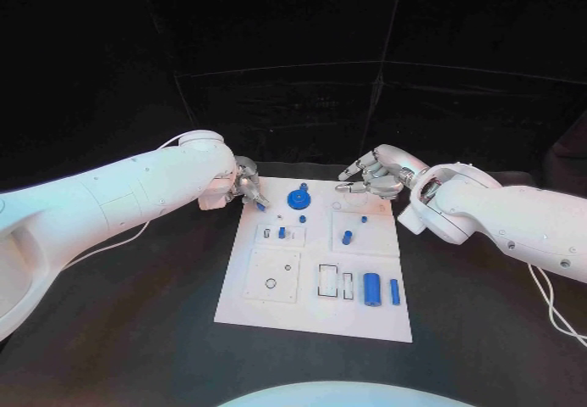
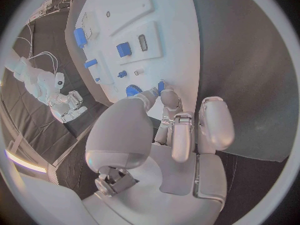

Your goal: Assemble the parts on the task board

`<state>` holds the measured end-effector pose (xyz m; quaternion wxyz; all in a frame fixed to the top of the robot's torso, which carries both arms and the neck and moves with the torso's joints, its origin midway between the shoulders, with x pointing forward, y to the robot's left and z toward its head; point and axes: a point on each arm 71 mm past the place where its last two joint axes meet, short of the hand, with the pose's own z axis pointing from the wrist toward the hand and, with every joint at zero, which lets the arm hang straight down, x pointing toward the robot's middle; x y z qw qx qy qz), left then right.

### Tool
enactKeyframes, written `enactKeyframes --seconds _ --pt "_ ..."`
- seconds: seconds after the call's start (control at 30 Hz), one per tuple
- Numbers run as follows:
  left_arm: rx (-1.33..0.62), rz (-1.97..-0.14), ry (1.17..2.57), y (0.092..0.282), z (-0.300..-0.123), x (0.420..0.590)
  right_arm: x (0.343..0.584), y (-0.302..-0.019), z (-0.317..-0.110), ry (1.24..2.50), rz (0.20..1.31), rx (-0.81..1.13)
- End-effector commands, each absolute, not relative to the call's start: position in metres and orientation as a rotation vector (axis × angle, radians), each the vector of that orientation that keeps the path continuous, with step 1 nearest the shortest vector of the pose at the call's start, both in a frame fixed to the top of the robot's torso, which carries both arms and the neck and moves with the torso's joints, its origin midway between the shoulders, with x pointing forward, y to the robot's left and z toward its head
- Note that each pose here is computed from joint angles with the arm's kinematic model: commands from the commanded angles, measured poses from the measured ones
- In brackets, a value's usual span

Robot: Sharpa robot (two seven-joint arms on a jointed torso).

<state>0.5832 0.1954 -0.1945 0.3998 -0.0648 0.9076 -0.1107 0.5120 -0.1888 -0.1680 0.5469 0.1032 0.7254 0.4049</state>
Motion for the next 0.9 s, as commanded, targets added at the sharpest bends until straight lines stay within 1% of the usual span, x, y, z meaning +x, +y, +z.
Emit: enactKeyframes --seconds 0.03,0.23,0.5,0.63,0.9 --pt "-0.187 -0.331 2.247 0.197 -0.188 0.581 0.512 -0.189 -0.166 1.715 0.965 0.234" --pt "-0.218 -0.379 2.226 0.202 -0.184 0.567 0.512 -0.191 -0.166 1.716 0.960 0.236" --pt "-0.233 -0.443 2.195 0.201 -0.183 0.543 0.512 -0.193 -0.167 1.718 0.955 0.238" --pt "-0.235 -0.459 2.185 0.202 -0.186 0.531 0.512 -0.194 -0.167 1.719 0.953 0.239" --pt "-0.232 -0.466 2.192 0.199 -0.198 0.517 0.512 -0.194 -0.167 1.719 0.951 0.240"
